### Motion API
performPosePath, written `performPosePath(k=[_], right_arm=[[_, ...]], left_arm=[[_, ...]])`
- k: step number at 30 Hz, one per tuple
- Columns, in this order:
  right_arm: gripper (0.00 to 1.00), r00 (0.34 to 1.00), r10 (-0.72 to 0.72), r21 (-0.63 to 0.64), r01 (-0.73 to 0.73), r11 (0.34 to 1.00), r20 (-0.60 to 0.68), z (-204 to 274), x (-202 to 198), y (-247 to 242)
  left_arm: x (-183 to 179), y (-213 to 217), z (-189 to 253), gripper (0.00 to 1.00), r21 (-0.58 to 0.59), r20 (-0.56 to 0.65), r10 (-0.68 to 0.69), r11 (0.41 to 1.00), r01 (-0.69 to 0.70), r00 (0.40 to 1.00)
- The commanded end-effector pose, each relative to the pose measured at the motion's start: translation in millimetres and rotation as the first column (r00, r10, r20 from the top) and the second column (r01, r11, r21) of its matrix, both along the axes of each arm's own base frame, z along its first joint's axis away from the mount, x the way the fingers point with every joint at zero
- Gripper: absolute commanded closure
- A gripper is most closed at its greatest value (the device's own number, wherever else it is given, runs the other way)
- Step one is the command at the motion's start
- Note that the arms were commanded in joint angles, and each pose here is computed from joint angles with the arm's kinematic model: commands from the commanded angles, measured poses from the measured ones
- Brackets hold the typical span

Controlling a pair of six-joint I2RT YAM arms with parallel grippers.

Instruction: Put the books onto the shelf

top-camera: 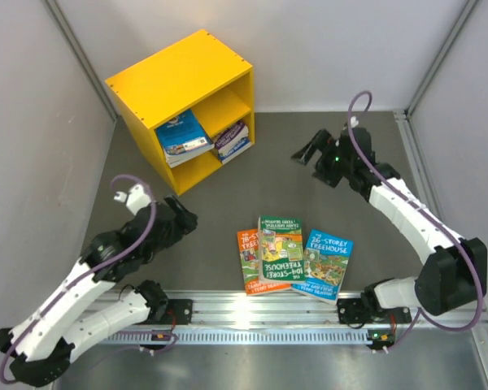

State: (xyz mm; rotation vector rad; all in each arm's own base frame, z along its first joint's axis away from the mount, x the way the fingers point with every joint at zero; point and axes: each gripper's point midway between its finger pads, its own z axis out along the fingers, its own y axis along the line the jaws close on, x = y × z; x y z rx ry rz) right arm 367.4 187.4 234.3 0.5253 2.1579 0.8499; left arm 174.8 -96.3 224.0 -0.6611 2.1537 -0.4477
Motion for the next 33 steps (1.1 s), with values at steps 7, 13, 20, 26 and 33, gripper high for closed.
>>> performPosePath(k=[7,13,20,26,33], right_arm=[[0.0,0.874,0.281,0.093,-0.266,0.96,-0.398,-126,-125,12],[0.0,0.812,0.355,0.131,-0.334,0.933,-0.462,-159,-159,20],[0.0,0.764,0.39,0.167,-0.357,0.919,-0.514,-202,-181,30],[0.02,0.708,0.417,0.194,-0.377,0.906,-0.57,-234,-197,37],[0.85,0.739,0.398,0.143,-0.386,0.912,-0.544,-209,-194,33]], left_arm=[[33,-129,-45,0.17,-0.194,-0.121,-0.323,0.935,0.297,0.939],[42,-179,-71,0.17,-0.27,-0.143,-0.402,0.895,0.355,0.904],[21,-230,-123,0.17,-0.328,-0.242,-0.516,0.84,0.431,0.822],[-4,-238,-183,0.19,-0.408,-0.36,-0.515,0.837,0.365,0.778],[4,-234,-161,0.21,-0.405,-0.297,-0.497,0.839,0.363,0.815]])
